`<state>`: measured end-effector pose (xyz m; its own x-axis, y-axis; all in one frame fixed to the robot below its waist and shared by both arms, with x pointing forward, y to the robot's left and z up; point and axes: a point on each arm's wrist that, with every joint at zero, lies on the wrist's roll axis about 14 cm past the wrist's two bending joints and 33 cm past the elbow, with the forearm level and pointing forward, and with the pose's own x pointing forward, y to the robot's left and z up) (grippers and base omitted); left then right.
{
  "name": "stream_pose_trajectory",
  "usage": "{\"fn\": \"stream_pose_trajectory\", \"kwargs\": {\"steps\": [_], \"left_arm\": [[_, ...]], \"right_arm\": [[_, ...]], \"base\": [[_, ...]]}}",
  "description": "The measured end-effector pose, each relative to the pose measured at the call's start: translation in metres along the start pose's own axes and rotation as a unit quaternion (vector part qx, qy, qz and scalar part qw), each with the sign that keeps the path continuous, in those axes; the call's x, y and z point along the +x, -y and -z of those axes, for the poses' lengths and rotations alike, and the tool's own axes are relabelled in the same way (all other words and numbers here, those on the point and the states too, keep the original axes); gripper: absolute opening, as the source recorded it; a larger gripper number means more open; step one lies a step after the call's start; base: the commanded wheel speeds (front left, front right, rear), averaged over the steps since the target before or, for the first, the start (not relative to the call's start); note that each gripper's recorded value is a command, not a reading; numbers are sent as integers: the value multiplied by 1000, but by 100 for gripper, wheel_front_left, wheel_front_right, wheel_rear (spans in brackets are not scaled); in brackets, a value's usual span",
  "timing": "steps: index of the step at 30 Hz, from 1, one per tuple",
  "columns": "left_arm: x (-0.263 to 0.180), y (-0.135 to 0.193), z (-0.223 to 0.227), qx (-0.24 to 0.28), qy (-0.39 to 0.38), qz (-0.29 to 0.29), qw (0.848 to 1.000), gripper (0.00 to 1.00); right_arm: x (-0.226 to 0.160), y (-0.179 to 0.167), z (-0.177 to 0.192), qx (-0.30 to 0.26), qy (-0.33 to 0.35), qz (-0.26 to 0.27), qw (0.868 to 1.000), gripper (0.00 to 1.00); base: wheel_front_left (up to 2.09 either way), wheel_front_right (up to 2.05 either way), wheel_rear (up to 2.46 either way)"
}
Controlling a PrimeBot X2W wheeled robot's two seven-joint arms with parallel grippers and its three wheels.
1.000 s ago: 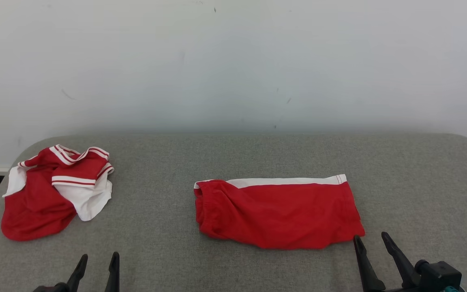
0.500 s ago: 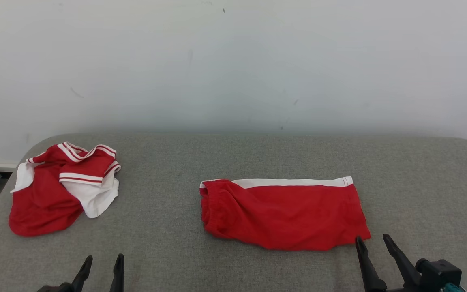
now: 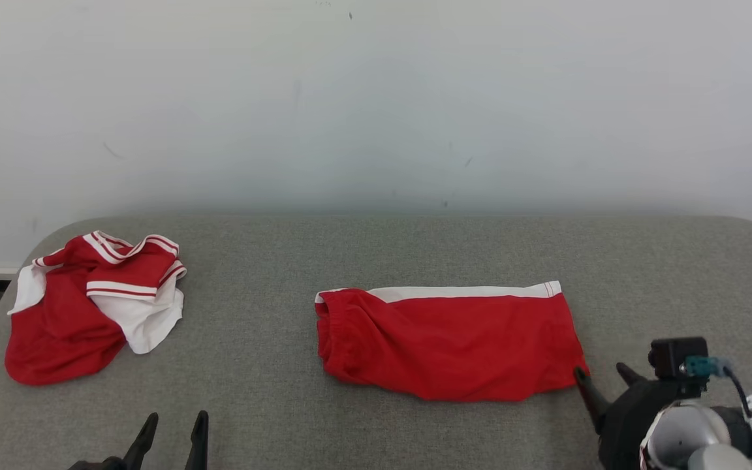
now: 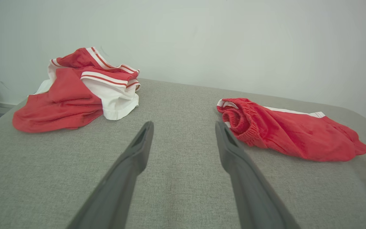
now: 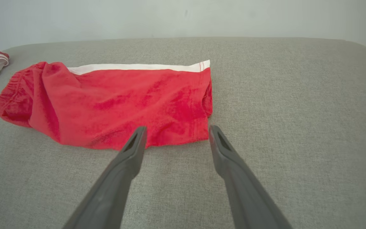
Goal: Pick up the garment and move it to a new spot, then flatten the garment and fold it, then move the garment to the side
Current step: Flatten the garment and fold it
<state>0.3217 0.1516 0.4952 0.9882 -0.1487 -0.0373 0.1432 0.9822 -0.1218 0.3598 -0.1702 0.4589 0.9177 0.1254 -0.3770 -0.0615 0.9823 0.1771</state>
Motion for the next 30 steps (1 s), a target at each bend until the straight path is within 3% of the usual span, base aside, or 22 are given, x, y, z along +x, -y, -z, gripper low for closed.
{"fn": "stream_pose_trajectory", "kwargs": {"steps": [5,16,30], "left_arm": [[0,3,1,-1,-1,5,1000,100],[-4,3,-3,-7,6,10,1000,100],[-10,-2,6,-11,-11,5,1000,100]], "right_arm": [[11,15,-5,-3,-63,25,998,100],[37,44,-23,5,-111,81,990,100],[71,32,-1,5,-220,85,972,100]], "base": [[0,0,0],[0,0,0],[0,0,0]]}}
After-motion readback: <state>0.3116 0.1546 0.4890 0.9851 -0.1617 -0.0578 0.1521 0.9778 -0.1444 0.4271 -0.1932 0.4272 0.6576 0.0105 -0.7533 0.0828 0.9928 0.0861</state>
